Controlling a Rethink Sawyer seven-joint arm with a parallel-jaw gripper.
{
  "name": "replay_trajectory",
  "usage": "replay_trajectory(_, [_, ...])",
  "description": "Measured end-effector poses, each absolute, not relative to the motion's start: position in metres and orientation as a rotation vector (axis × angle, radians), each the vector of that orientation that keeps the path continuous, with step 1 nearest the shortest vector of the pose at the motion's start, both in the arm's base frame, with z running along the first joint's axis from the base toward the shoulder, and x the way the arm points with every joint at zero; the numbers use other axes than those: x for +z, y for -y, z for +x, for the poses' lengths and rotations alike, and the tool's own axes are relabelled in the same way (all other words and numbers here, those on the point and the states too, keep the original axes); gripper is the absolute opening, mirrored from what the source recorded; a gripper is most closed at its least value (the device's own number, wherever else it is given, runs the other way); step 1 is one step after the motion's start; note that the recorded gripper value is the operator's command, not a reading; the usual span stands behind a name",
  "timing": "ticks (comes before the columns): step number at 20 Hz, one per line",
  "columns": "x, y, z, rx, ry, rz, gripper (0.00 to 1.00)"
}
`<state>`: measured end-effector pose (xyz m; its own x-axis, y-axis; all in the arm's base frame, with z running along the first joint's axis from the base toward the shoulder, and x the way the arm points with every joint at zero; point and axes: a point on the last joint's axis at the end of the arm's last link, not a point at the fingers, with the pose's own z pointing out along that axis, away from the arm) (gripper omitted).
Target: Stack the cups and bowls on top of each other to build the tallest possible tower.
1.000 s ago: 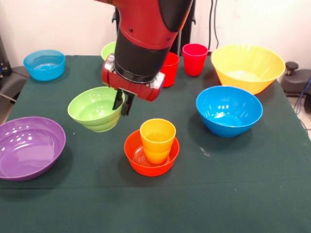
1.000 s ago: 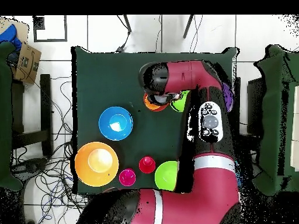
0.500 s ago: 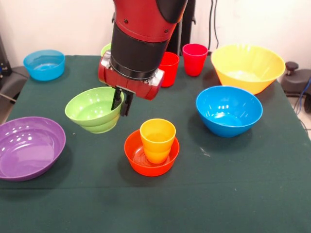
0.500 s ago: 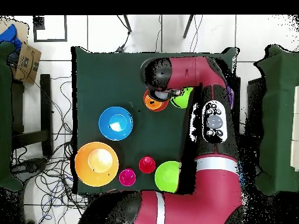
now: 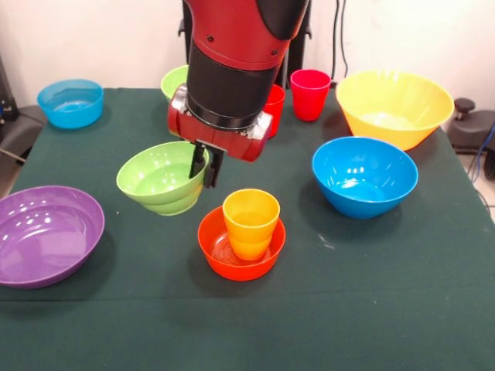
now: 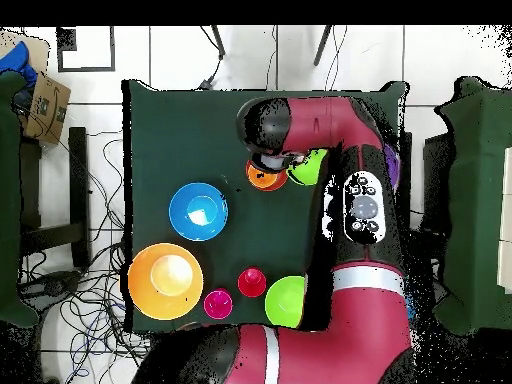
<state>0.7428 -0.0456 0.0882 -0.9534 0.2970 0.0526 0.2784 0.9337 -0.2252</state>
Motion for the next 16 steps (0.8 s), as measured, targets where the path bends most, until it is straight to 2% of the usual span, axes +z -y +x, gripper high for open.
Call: replay_trajectory(16, [0.097,-0.004,0.752,0.286,3.016,-0.4,0.0])
